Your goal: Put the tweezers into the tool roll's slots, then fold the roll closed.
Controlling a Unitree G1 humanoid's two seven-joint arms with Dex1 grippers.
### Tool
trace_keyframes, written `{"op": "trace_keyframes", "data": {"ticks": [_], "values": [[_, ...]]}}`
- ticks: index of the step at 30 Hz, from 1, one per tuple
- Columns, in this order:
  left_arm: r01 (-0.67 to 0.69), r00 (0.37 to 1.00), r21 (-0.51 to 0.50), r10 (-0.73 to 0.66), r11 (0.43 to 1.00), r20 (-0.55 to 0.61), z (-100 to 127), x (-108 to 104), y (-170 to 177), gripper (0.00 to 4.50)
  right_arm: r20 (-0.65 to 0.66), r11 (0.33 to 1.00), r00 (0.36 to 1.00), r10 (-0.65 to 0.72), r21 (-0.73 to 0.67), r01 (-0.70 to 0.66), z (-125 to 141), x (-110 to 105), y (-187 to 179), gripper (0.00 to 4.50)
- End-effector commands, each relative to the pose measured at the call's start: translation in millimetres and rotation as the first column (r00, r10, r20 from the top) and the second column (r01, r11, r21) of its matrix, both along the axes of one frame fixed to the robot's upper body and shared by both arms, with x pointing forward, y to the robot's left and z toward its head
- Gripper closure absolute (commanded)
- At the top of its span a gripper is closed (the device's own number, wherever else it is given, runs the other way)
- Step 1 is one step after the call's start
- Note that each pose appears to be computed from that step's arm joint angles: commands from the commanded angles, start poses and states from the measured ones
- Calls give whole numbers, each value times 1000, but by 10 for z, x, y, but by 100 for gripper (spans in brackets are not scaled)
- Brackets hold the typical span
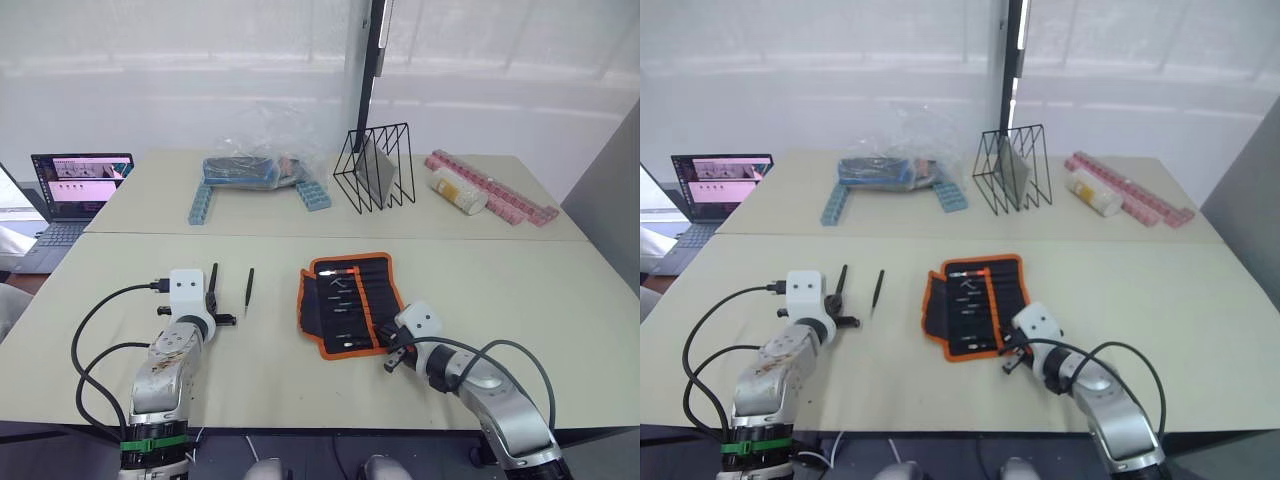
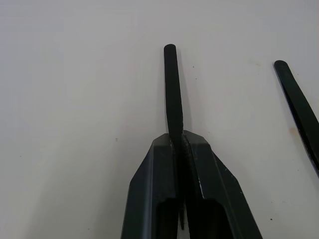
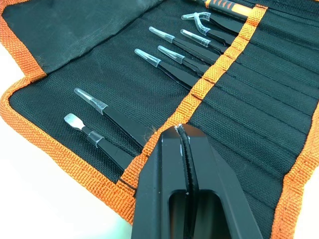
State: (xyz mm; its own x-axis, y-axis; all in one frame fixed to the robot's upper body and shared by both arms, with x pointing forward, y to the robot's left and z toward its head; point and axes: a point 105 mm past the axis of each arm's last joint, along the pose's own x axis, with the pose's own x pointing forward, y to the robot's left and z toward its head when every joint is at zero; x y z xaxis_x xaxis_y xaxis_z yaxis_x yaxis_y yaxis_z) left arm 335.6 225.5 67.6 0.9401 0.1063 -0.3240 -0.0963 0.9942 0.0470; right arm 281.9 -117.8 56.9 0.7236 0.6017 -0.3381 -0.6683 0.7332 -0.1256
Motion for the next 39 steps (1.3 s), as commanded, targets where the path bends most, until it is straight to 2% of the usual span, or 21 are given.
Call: {"op": "trace_keyframes", "data": {"ticks": [1,6,10,16,20,21,24,28,33,39], "values": [[36,998,5,-36,999,-48,-142,-53,-21,446,-108,1000,994,25,-5,-26,-229,-116,68,450],[113,992,126,-118,986,39,214,-19,143,446,-105,1000,994,27,-6,-28,-228,-107,78,450],[275,948,204,-301,939,107,564,0,19,446,-105,999,994,31,-7,-32,-231,-103,93,450],[557,776,289,-612,779,155,981,3,-508,446,-103,999,994,31,-4,-32,-231,-87,121,450],[684,653,268,-733,679,189,1192,29,-852,446,-102,999,994,31,-5,-31,-238,-93,141,450],[727,611,255,-770,637,182,1214,20,-957,446,-103,999,994,31,-6,-31,-241,-99,145,450],[842,475,227,-872,489,117,1176,-9,-1299,446,-106,999,994,30,-11,-31,-252,-105,147,450],[912,368,198,-930,360,-7,968,-36,-1543,446,-107,999,994,27,-16,-29,-256,-106,144,450],[948,286,180,-949,261,-129,750,-106,-1604,446,-106,1000,994,20,-17,-22,-256,-120,149,450],[969,213,176,-942,170,-259,665,-269,-1449,446,-103,1000,995,3,-12,-5,-255,-130,147,450]]}}
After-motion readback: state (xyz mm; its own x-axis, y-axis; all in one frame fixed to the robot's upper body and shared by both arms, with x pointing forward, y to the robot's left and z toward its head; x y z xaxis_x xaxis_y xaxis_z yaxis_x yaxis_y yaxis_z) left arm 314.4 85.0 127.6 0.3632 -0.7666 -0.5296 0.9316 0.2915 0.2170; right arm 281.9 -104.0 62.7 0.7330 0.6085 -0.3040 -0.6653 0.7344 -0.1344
